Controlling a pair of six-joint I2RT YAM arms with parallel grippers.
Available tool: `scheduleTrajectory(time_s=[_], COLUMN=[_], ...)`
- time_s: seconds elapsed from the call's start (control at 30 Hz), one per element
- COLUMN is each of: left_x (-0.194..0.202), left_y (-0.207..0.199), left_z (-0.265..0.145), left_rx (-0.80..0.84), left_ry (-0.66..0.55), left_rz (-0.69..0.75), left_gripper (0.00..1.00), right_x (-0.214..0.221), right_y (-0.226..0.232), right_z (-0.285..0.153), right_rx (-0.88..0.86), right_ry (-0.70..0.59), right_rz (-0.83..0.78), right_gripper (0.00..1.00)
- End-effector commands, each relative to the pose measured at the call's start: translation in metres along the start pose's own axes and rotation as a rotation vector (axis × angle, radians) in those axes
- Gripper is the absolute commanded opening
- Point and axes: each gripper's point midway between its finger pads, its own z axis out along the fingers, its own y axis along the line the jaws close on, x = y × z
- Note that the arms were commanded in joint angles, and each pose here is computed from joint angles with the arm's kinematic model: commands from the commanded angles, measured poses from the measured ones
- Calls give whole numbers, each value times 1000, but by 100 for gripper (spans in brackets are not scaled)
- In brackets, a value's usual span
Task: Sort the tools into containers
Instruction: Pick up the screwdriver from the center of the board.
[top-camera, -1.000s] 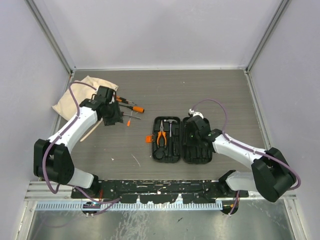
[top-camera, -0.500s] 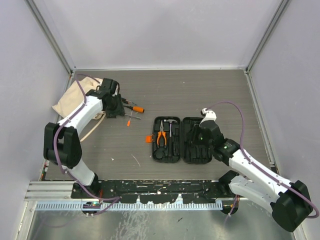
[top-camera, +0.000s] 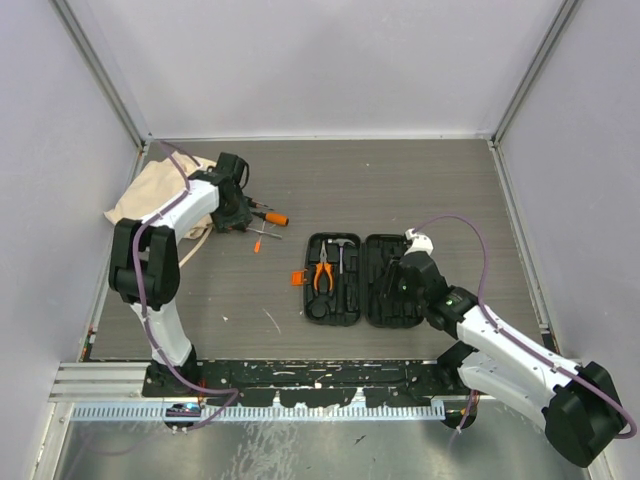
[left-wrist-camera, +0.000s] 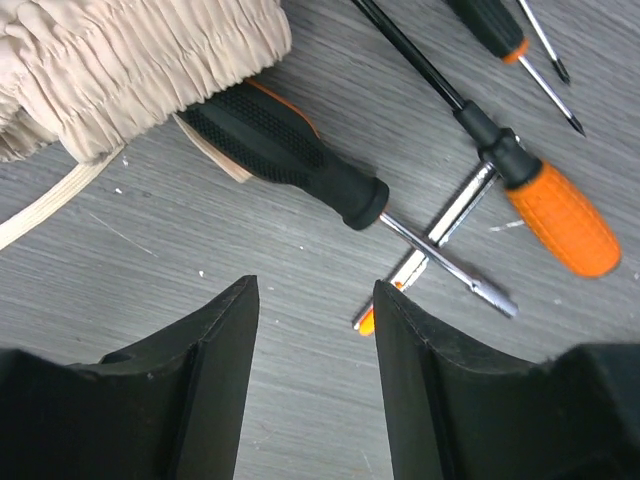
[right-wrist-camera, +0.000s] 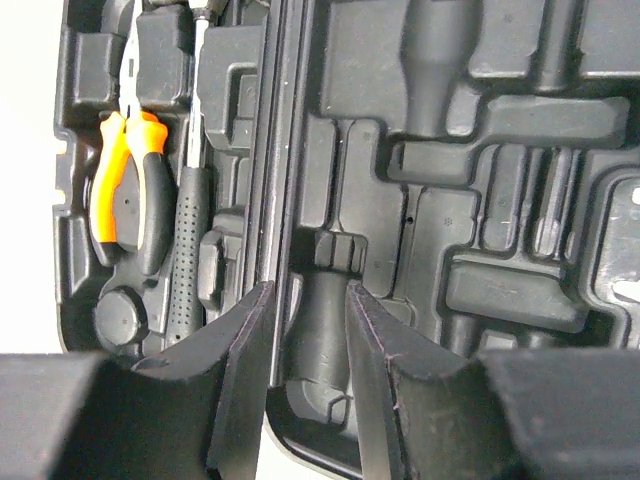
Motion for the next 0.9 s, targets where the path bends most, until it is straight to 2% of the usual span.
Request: scheduleTrajectory(time_s=[0.0, 0.27, 0.57, 0.87], left_x=[-24, -30, -29, -16], left_y=[-2, -12, -21, -17], left_z=[3, 20, 41, 55], left_rx=[-48, -39, -44, -69], left_ry=[-83, -99, -77, -36], left_rz=[-118, -213, -251, -242], left_gripper=[51, 52, 51, 41], right_x=[-3, 2, 4, 7], right_y=[13, 13, 12, 11], right_z=[1, 2, 3, 6], right_rx=[-58, -63, -59, -47], right_ry=[-12, -2, 14, 29], right_rz=[43, 60, 52, 52], right_gripper=[40, 40, 40, 40])
